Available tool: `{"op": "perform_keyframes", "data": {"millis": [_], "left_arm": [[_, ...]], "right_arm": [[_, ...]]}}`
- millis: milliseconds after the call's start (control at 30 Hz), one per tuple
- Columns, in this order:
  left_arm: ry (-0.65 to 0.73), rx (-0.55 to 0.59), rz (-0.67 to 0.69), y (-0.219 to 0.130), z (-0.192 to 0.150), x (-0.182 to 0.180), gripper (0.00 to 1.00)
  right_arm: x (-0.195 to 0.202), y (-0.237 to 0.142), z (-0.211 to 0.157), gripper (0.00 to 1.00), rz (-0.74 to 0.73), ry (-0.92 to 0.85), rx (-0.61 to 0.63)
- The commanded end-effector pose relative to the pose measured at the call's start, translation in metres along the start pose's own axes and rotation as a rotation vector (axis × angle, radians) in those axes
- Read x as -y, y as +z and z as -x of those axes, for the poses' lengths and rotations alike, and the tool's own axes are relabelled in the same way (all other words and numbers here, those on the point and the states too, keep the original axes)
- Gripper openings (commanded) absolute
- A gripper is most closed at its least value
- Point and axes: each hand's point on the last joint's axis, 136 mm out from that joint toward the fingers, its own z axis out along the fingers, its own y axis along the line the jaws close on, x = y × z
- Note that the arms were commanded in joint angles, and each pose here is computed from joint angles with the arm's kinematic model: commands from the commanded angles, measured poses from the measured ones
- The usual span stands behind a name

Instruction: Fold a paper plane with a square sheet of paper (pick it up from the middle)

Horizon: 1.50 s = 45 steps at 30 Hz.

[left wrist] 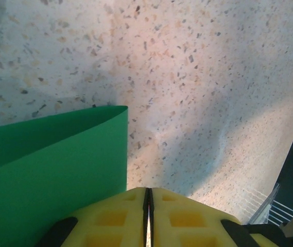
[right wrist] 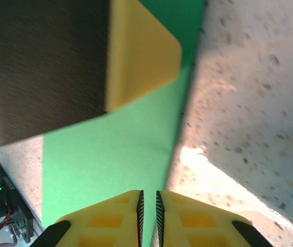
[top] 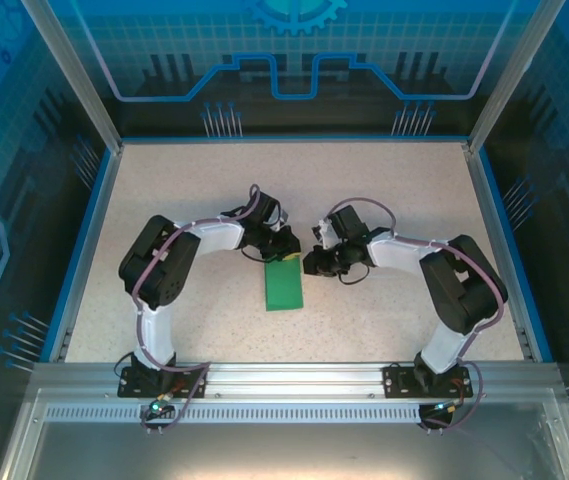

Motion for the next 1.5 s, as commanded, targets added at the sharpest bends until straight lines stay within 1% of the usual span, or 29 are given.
{"op": "perform_keyframes", "data": {"millis": [0,300,433,733,1033,1067,1167,1467], "left_arm": [[0.0,-0.021,-0.034,0.004,0.003,0.01,0.13],[-0.017,-0.02,0.004,0.013,0.006,-0.002,0.11],[-0.028,-0.025,0.035,0.016,0.003,-0.012,0.1],[-0.034,-0.023,0.107,0.021,0.001,-0.032,0.09],[-0.038,-0.024,0.15,0.025,-0.001,-0.047,0.08],[-0.037,-0.024,0.154,0.026,-0.001,-0.048,0.08],[-0.039,-0.023,0.167,0.027,-0.002,-0.052,0.08],[-0.039,-0.017,0.176,0.027,-0.002,-0.055,0.08]], "right_arm": [[-0.005,0.007,-0.002,0.18,0.011,0.009,-0.004],[-0.023,0.026,-0.001,0.16,0.047,-0.002,-0.031],[-0.02,0.035,-0.002,0.15,0.044,0.018,-0.042],[0.004,0.049,-0.019,0.12,-0.019,0.074,-0.108],[-0.001,0.039,-0.055,0.12,0.011,0.055,-0.202],[0.003,0.039,-0.067,0.12,0.006,0.058,-0.228],[0.006,0.039,-0.085,0.12,-0.007,0.061,-0.262],[0.009,0.035,-0.126,0.13,-0.057,0.068,-0.313]]}}
